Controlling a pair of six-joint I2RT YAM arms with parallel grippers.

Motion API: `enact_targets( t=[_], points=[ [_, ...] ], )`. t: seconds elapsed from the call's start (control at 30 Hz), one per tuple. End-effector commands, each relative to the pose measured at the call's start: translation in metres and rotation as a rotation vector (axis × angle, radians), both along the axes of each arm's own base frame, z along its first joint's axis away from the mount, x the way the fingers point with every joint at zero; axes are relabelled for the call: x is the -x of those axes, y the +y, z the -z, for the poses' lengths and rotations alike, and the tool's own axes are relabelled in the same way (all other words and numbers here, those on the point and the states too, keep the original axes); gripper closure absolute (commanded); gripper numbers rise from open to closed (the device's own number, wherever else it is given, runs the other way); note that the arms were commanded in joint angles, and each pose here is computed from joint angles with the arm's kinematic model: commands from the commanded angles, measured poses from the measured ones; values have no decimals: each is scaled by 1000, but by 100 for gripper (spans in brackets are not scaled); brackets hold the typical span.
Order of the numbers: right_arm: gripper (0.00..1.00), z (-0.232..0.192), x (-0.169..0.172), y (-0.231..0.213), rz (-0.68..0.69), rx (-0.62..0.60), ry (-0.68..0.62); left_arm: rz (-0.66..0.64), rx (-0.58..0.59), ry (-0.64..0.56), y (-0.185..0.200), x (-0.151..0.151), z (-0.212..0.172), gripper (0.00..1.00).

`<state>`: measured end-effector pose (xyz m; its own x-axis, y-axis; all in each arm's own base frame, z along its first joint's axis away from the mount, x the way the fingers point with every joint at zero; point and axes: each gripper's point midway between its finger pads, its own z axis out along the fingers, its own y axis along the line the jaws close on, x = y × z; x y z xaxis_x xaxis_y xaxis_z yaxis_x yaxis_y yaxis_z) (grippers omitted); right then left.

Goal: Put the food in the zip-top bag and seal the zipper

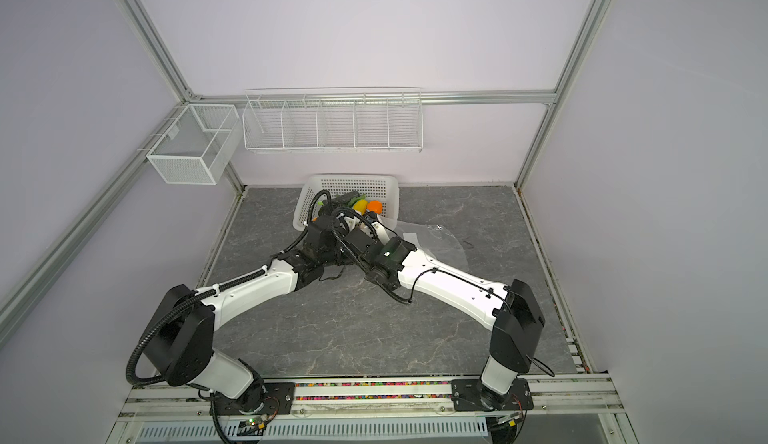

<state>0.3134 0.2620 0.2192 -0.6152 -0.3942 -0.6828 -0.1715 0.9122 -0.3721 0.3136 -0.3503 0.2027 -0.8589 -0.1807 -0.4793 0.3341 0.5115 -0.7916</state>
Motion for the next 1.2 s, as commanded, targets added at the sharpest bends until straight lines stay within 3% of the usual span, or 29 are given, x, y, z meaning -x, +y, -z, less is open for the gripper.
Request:
enact_targets(
  t=[0.0, 0.4, 0.57, 0.83, 1.17],
  points=[
    [91, -28, -4, -16, 33, 24, -76, 22, 21, -20, -6, 6, -12, 100],
    [94, -91, 7, -65, 104, 83, -227, 121, 105, -36, -53, 12, -47, 100],
    [94, -93, 14, -91, 146, 121, -225, 174, 155, -26, -83, 9, -55, 100],
    [94, -71, 3, -102, 172, 102, -158, 172, 125, 52, -96, 3, -6, 100],
    [94, -21, -9, -91, 167, 54, -52, 75, 7, 123, -63, -10, 55, 100]
  ],
)
